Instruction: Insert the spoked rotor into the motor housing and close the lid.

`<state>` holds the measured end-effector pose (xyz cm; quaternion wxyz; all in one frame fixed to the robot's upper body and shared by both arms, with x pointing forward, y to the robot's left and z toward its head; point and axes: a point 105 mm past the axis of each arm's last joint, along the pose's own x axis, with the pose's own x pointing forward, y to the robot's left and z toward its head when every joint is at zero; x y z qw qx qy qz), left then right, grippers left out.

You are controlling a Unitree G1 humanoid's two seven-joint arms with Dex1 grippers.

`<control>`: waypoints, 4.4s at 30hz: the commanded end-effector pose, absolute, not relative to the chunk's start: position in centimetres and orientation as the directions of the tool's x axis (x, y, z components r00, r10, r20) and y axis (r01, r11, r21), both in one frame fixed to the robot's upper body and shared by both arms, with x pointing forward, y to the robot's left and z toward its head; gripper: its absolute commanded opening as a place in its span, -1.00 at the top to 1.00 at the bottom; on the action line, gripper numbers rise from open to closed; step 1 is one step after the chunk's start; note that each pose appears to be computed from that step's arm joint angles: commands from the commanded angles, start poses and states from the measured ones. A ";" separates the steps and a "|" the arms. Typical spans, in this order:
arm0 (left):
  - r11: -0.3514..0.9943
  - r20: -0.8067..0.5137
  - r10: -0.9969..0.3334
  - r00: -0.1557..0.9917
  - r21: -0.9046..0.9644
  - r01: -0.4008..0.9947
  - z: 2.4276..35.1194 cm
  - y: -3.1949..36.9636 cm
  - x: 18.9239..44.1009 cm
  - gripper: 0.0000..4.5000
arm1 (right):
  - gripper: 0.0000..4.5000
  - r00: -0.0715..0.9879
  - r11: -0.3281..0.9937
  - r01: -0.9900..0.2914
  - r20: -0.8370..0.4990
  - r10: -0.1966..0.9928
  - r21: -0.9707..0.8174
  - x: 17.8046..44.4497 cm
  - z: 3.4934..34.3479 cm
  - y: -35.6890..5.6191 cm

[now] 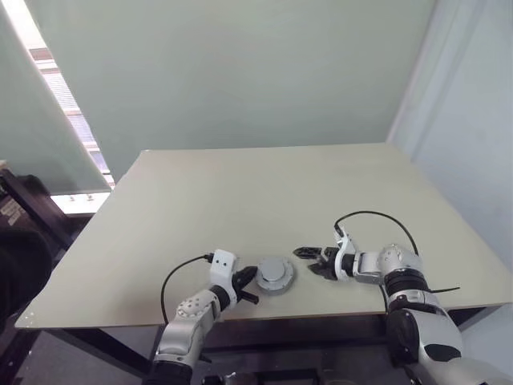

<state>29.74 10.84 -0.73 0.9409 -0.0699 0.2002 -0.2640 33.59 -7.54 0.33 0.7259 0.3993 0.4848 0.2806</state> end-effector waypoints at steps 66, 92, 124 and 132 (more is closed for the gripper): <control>0.794 -0.188 -0.384 0.904 -0.568 0.219 3.8 19.3 28.3 -1.00 | 0.46 0.310 0.276 0.029 -0.271 0.911 0.961 30.8 1.5 -2.3; 0.692 -0.175 -0.374 0.911 -0.707 0.149 3.4 17.9 27.4 -1.00 | 0.46 0.385 0.180 0.007 -0.169 0.907 0.984 32.2 3.4 -1.8; 0.529 -0.082 -0.284 0.955 -0.844 0.085 4.6 17.3 26.4 -1.00 | 0.46 0.416 0.132 -0.017 -0.113 0.902 0.991 32.9 5.0 -2.2; 0.445 -0.069 -0.283 0.957 -0.893 0.067 4.2 17.1 26.5 -1.00 | 0.46 0.426 0.144 -0.038 -0.115 0.898 0.989 33.2 5.5 -2.5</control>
